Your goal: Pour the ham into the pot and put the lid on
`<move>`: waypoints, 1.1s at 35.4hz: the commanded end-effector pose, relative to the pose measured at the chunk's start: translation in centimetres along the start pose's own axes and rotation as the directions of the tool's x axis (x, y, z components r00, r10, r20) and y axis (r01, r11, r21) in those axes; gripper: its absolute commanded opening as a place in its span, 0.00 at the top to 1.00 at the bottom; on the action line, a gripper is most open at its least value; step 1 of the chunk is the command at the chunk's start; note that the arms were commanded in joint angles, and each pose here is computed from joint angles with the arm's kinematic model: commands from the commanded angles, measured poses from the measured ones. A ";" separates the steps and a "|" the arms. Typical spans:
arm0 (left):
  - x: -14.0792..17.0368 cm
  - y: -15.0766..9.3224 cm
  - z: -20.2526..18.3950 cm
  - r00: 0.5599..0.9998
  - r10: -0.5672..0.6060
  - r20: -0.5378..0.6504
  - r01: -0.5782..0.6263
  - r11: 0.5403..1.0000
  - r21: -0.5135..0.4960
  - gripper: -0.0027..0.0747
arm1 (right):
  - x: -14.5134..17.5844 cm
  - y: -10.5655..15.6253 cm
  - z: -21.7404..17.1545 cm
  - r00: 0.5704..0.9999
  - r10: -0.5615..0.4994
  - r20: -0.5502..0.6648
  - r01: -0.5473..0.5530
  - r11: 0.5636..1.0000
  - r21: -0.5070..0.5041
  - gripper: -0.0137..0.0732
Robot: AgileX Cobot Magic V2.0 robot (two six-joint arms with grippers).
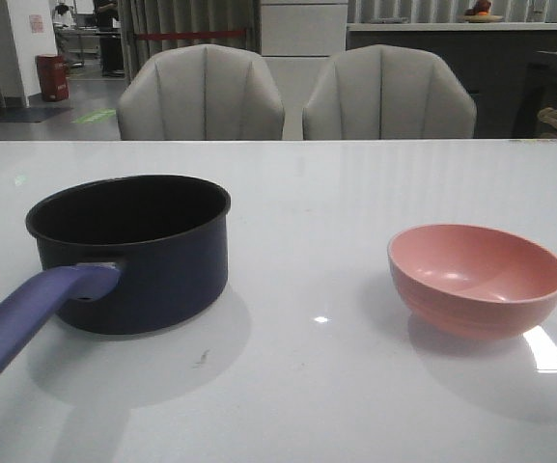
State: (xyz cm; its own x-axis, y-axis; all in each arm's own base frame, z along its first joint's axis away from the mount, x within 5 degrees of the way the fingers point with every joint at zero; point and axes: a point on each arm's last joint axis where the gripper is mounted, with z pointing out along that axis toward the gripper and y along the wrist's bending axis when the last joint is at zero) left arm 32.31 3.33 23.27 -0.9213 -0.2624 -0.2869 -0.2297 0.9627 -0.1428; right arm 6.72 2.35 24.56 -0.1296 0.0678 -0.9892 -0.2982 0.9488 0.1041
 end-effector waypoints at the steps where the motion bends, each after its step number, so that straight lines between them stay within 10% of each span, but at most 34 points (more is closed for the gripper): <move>1: -1.2 -0.2 -0.9 0.998 -0.013 0.057 0.012 1.000 0.013 0.14 | -1.5 -0.1 -0.1 0.996 -0.003 0.085 0.001 1.000 0.020 0.67; 24: -1.7 0.0 4.3 0.999 -0.011 -0.042 0.011 1.000 -0.011 0.16 | -1.5 -0.1 -0.1 0.996 -0.003 0.085 0.001 1.000 0.020 0.67; 33: -2.0 0.0 4.3 1.000 -0.011 -0.002 0.011 1.000 -0.009 0.66 | -1.5 -0.1 -0.1 0.996 -0.003 0.085 0.001 1.000 0.020 0.67; 39: -2.1 -0.1 3.9 1.000 -0.010 0.017 0.010 1.000 -0.007 0.79 | -1.5 -0.1 -0.1 0.996 -0.003 0.085 0.001 1.000 0.020 0.67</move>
State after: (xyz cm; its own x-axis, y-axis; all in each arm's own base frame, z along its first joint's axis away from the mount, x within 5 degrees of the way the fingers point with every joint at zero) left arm 35.05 3.65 17.67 -0.9458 -0.2616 -0.1922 -0.2418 0.9628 -0.1202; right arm 6.72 2.35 24.56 -0.1296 0.0678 -0.9892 -0.2982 0.9488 0.1041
